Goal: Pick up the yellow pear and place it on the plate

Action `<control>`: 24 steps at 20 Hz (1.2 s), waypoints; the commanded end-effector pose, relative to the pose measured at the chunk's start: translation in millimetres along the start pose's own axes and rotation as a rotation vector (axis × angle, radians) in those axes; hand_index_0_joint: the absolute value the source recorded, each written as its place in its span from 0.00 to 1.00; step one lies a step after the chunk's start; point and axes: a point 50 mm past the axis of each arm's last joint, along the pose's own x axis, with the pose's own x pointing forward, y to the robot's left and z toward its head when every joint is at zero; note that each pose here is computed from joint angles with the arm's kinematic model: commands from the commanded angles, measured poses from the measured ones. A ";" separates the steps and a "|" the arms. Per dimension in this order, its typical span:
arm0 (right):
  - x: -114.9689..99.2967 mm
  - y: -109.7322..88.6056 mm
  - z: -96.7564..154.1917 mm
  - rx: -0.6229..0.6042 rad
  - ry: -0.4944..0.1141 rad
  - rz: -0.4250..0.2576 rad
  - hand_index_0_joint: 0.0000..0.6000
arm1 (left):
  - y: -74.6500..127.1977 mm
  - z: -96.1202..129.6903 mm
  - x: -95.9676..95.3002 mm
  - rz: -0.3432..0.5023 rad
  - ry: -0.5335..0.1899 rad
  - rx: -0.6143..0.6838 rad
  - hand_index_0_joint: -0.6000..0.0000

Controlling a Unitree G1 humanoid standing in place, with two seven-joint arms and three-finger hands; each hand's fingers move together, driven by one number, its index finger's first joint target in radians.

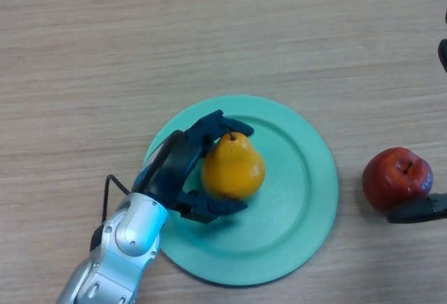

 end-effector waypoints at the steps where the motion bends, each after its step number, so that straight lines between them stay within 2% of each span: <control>1: -1.3 -6.9 27.5 -0.044 -0.180 -0.017 0.00 | 34.5 30.4 -2.0 0.142 -0.167 0.012 1.00; 3: -1.2 -4.0 26.8 -0.037 -0.165 0.005 0.00 | 41.3 34.6 -6.9 0.148 -0.163 0.007 1.00; 5: -0.2 -3.5 27.0 -0.043 -0.167 0.010 0.00 | 48.3 42.1 -10.9 0.167 -0.187 0.061 1.00; 7: -0.4 -3.2 28.2 -0.028 -0.157 0.027 0.00 | 58.4 51.4 -17.7 0.194 -0.202 0.004 1.00; 9: 1.8 -3.0 31.1 -0.040 -0.177 0.026 0.00 | 70.9 59.8 -22.9 0.261 -0.258 0.011 1.00; 10: 2.9 -3.5 31.9 -0.050 -0.189 0.022 0.00 | 84.3 64.5 -27.1 0.314 -0.296 -0.001 1.00; 11: 3.4 -3.5 31.8 -0.051 -0.191 0.021 0.00 | 88.7 65.8 -28.6 0.333 -0.310 -0.003 1.00; 12: 3.6 -3.3 30.9 -0.067 -0.191 0.021 0.00 | 101.5 69.1 -36.1 0.354 -0.338 -0.032 1.00; 15: 4.2 -4.0 31.2 -0.069 -0.193 0.021 0.00 | 120.2 69.6 -46.9 0.390 -0.359 -0.086 1.00; 18: 4.4 -2.2 28.6 -0.069 -0.193 0.020 0.00 | 139.2 63.1 -60.5 0.446 -0.347 -0.155 1.00; 20: 5.9 -1.2 27.2 -0.061 -0.186 0.029 0.00 | 149.1 64.7 -66.9 0.483 -0.368 -0.213 1.00; 24: 10.0 1.7 26.2 -0.030 -0.183 0.039 0.00 | 147.4 66.6 -73.5 0.479 -0.398 -0.204 1.00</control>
